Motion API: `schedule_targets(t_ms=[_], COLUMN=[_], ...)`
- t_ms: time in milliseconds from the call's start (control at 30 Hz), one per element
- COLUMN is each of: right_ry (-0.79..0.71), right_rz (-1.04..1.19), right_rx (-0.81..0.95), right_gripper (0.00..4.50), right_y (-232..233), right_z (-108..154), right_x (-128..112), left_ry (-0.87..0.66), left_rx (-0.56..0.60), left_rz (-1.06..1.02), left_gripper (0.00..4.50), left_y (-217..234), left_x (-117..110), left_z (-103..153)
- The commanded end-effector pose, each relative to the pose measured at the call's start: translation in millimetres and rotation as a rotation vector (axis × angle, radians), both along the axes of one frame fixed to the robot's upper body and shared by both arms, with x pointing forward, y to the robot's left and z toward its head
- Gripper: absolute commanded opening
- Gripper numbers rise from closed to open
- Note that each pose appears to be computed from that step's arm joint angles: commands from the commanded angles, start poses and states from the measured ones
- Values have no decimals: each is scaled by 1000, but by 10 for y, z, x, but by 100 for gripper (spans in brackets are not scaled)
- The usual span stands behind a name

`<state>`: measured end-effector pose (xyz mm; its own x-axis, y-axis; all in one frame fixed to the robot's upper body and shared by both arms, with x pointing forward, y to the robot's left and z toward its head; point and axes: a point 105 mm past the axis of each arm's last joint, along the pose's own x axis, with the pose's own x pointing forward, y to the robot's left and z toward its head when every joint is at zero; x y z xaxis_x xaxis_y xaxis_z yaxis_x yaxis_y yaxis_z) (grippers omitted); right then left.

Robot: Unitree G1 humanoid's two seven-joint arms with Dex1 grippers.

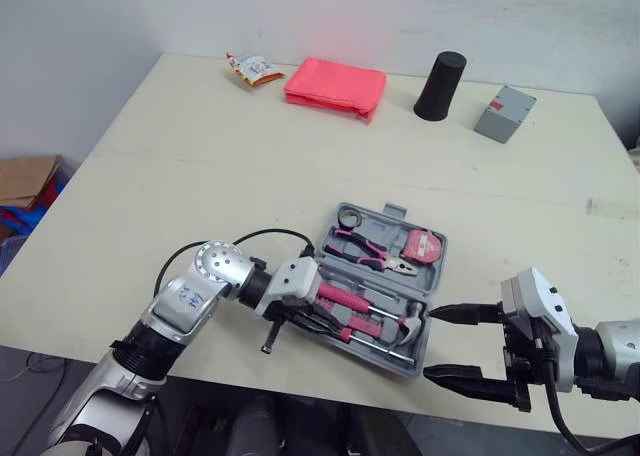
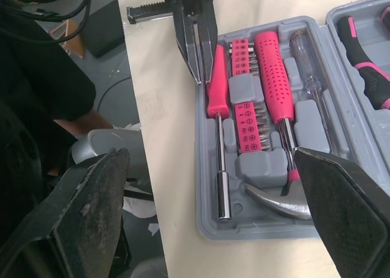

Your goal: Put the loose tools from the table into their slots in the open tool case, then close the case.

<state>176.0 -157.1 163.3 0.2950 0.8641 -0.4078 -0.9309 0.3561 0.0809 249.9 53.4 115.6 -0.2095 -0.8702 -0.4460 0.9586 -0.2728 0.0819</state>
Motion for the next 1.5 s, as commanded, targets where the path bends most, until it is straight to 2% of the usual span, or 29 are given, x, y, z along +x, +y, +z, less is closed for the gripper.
schedule_targets(t_ms=[33,200,400,567,633,700,800,833,967,1033,1133,1267,1367,1500], right_ry=[-36,-39,-36,-41,-43,-43,-48,-50,-53,-57,-90,-109,-107,-102], right_rz=[13,5,-7,-8,-9,-13,-40,-63,-147,-185,-293,-339,-349,-338], right_rx=[8,6,-26,-21,-24,-23,-26,-31,-54,-65,-98,-134,-155,-195], right_gripper=[450,450,450,450,450,450,450,450,450,450,450,450,368,169], right_y=[36,26,-26,-27,-31,-36,-87,-132,-308,-385,-562,-650,-645,-601], right_z=[49,47,-8,12,12,14,33,41,41,26,-46,-158,-266,-418], right_x=[-28,-13,3,14,16,15,17,19,13,10,97,188,278,398], left_ry=[-30,-5,-76,-86,-94,-84,-47,-73,-136,-153,-219,-243,-202,-164], left_rx=[69,219,360,370,333,243,31,3,-42,-72,-85,-24,39,46], left_rz=[62,-30,31,71,75,79,69,85,204,280,484,532,478,457], left_gripper=[2,2,2,2,2,2,2,2,2,2,2,2,0,0], left_y=[-49,77,139,99,53,-29,-68,-8,250,364,685,912,965,840], left_x=[96,-77,67,122,128,124,83,115,322,450,805,938,882,937], left_z=[-157,-375,-562,-582,-519,-350,225,375,705,812,920,773,491,228])
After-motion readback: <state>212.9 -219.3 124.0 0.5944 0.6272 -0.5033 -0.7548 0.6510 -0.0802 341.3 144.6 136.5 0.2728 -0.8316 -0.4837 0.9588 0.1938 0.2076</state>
